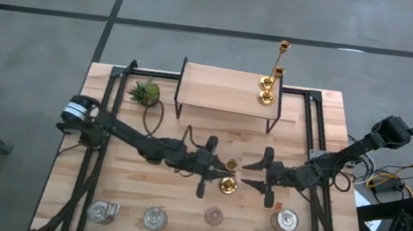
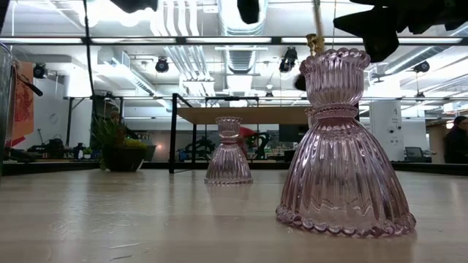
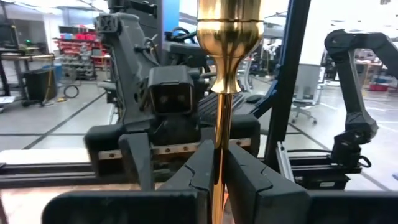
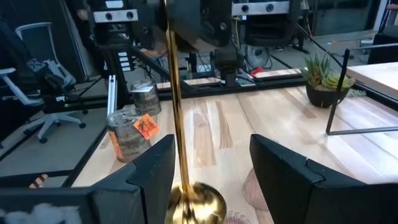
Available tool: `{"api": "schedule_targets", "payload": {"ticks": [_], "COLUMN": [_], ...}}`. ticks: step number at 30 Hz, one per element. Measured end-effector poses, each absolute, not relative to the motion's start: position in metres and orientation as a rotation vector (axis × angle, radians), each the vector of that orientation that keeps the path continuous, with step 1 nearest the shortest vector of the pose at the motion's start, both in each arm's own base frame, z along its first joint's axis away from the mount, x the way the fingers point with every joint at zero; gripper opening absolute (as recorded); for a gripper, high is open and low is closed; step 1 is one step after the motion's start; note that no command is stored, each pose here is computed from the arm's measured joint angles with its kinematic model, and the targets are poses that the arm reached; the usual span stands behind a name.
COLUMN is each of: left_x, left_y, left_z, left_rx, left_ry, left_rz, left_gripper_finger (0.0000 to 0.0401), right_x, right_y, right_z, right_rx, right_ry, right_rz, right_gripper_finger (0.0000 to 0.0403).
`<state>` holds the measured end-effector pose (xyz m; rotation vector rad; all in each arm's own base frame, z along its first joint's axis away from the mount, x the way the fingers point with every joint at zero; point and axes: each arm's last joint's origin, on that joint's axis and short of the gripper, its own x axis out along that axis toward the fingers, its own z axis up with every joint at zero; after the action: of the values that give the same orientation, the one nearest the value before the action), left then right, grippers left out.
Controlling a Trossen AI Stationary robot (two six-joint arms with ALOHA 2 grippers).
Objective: Pick & Place candle stick holders
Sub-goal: Align the gold candle holder on the shelf with the gold candle holders
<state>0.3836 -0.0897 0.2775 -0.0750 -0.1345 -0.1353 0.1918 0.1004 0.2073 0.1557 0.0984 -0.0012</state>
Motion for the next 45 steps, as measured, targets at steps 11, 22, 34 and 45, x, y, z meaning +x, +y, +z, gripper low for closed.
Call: {"api": "schedule_targets", "payload": {"ticks": [11, 22, 34, 45], "left_x": [0.428, 0.430, 0.429, 0.429], "left_y": [-0.078, -0.079, -0.079, -0.078], "left_z": [0.284, 0.284, 0.286, 0.285], "left_rx": [-0.044, -0.031, -0.028, -0.030], "left_ry": [-0.069, -0.079, -0.101, -0.092], "left_rz": [-0.101, -0.121, -0.133, -0.123], "left_gripper_finger": [0.0032, 0.0032, 0.0032, 0.0033], "right_x": [0.192, 0.191, 0.191, 0.191], "right_y": [0.100, 0.100, 0.098, 0.098], "right_z": [0.207, 0.204, 0.204, 0.204], "right_rx": [0.144, 0.142, 0.153, 0.140], "right_ry": [0.100, 0.106, 0.107, 0.108], "right_rz": [-0.001, -0.002, -0.007, -0.014], "right_gripper_finger": [0.0203, 0.0168, 0.0046, 0.0015]}}
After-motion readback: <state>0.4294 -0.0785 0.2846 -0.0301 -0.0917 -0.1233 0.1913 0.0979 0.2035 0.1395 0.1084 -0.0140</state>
